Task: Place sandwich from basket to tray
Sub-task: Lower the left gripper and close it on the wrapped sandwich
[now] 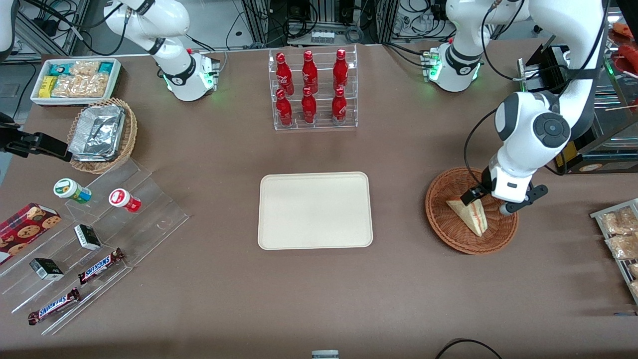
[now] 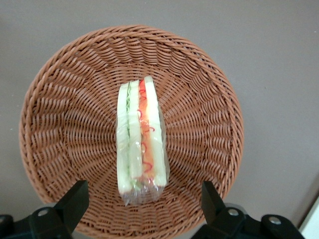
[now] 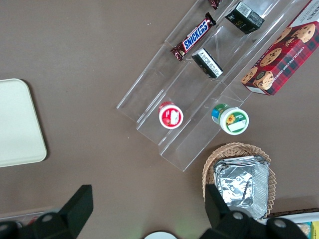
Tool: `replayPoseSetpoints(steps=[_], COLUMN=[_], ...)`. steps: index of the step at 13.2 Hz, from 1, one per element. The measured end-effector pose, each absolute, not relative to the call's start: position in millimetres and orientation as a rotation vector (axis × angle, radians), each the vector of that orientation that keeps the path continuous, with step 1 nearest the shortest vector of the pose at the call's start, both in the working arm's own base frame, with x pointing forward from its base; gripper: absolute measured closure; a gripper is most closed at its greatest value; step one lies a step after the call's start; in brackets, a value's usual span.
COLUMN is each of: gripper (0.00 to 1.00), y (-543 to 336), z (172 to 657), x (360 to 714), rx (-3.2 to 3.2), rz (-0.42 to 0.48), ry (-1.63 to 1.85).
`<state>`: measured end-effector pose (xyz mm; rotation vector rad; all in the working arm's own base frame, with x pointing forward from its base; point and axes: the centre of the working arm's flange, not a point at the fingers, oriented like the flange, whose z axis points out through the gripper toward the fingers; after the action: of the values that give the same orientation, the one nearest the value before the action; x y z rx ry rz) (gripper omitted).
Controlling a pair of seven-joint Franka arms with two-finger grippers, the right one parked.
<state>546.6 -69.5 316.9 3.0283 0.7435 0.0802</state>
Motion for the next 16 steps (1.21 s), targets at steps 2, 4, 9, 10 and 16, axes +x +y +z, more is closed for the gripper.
replayPoseSetpoints(steps=[2,4,9,10,16], gripper=[0.0,0.0,0.24,0.37,0.72], y=[-67,-66,-66,-66,-66], z=[299,280,251,252,269], x=[549,550,550,551,548], rx=[3.024,3.014,2.99,2.99,3.043], rz=[0.07,0.056,0.029,0.031,0.03], ry=[0.759,0.798,0.888,0.887,0.839])
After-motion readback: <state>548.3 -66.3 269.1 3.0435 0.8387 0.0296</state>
